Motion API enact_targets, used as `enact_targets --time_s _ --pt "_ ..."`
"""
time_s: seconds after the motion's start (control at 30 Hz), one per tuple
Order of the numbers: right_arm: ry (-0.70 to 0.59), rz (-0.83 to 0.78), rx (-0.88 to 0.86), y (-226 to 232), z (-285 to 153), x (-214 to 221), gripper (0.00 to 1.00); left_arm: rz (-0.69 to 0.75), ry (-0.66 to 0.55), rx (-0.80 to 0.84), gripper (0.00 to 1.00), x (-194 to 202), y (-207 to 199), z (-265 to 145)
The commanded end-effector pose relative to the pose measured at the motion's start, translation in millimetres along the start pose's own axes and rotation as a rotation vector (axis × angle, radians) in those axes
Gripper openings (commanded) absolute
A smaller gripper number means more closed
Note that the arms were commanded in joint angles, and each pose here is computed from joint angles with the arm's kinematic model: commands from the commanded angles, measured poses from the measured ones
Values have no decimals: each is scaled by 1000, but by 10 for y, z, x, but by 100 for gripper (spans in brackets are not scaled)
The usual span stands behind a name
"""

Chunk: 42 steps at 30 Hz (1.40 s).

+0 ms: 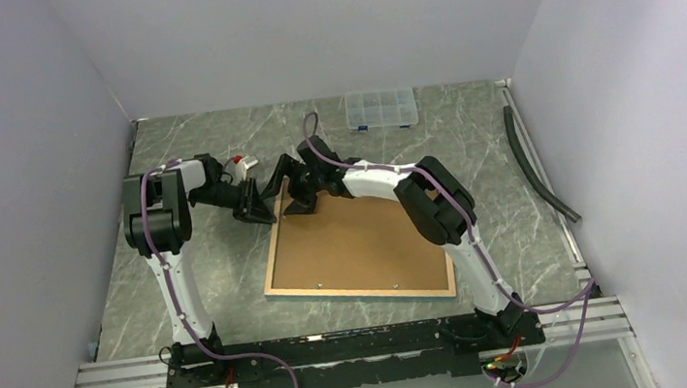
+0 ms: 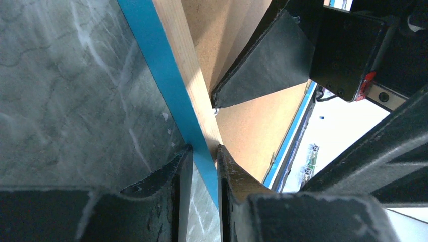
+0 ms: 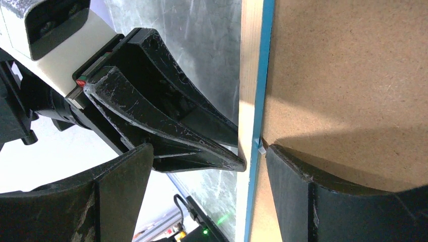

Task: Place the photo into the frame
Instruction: Install the photo frame at the center of the board.

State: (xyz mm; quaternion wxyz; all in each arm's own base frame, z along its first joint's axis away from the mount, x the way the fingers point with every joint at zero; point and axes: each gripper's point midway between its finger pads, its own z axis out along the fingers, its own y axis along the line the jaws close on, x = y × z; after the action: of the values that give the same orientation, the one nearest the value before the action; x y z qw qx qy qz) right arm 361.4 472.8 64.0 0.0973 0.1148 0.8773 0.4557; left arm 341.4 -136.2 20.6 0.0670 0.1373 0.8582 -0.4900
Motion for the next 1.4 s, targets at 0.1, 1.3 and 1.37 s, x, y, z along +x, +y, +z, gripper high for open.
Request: enact_targets --time_s 0.1,1.3,1.37 --pt "82 -53 -53 141 131 153 85 42 86 -58 26 193 124 143" --pt "122 -530 -244 692 -260 27 89 60 65 -76 29 81 14 -26" --pt "57 -616 -162 710 -472 -86 91 56 35 -83 33 10 -4 -192"
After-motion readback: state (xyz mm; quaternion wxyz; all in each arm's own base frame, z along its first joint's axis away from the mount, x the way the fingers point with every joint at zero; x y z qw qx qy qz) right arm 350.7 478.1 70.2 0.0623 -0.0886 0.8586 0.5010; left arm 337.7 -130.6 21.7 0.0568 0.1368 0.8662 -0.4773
